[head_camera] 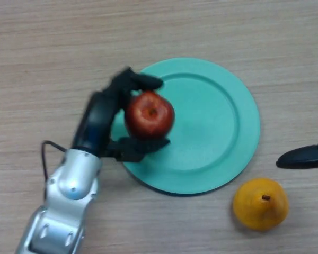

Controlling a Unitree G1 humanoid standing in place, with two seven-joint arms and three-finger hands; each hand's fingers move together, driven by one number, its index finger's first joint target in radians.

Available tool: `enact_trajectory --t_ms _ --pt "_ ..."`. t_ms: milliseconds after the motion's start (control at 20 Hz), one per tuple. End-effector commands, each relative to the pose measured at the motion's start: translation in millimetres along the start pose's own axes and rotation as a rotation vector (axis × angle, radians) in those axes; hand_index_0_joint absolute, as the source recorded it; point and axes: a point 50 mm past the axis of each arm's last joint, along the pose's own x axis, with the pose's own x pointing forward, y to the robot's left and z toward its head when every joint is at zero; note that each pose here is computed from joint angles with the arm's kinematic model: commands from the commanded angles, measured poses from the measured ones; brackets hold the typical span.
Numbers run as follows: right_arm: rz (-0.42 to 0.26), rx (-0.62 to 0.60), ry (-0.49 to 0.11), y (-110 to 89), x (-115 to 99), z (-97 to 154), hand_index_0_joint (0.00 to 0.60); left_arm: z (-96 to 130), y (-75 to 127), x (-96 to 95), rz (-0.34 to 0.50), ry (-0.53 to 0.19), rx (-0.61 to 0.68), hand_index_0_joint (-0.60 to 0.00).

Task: Pick up the red apple and place it on the plate

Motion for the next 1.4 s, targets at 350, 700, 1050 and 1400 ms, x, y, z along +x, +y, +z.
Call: enact_trajectory --t_ms 350,700,1050,1400 --pt "-0.041 -0.025 -0.236 -10.8 -14 31 0.000 21 0 21.1 0.026 -0.307 0.086 -0.600" --pt "-0.035 -0.069 -0.241 -8.1 -14 31 0.000 18 10 18.7 -0.008 -0.175 0.195 0.000" --pt "0.004 -0.099 -0.228 0.5 -6 29 0.000 65 39 -18.4 0.007 -0.249 0.174 0.000" --pt "0.040 -0.062 -0.234 -12.2 -12 32 0.000 93 66 -78.3 0.048 -0.394 -0.213 0.000"
